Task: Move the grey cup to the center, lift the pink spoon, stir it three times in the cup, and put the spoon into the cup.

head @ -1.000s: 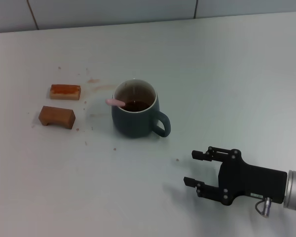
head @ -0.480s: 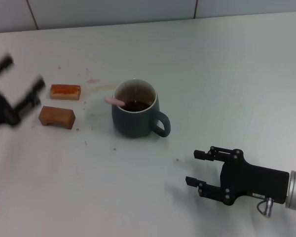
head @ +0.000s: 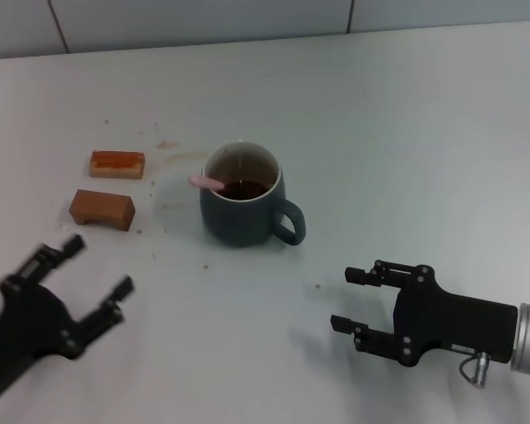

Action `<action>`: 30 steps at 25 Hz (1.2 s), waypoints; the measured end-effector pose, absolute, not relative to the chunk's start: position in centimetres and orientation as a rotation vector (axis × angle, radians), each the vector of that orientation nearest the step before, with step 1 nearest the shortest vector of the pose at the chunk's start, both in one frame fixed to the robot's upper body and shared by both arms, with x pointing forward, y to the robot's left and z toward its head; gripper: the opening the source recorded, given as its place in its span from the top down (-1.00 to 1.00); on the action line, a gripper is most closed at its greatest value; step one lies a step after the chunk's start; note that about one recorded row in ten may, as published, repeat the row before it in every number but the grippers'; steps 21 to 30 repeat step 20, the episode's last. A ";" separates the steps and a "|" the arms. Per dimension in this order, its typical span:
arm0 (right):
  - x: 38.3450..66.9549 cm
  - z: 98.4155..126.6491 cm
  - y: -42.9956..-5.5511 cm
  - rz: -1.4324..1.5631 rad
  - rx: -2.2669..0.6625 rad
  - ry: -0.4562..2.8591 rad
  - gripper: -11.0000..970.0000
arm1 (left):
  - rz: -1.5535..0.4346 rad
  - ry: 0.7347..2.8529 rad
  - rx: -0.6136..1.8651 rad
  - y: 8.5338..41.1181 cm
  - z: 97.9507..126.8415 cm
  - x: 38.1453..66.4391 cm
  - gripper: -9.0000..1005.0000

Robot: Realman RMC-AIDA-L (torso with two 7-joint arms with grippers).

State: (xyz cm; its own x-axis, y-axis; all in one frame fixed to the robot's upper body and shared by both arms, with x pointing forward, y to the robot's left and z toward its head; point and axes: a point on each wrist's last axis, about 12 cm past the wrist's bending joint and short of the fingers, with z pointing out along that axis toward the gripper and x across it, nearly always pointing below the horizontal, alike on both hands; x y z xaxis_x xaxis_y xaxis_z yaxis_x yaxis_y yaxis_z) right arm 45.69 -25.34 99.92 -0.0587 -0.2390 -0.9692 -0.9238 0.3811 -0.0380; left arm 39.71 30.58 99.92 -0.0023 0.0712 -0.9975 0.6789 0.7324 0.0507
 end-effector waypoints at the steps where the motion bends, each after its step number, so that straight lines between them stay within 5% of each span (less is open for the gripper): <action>1: 45.7 99.9 -25.3 0.790 -1.075 1.556 -0.31 | -0.545 1.532 0.641 30.4 99.7 39.7 -0.58; 30: 46.0 100.0 -25.0 0.792 -1.077 1.545 -0.31 | -0.590 1.564 0.719 28.8 98.8 39.7 -0.58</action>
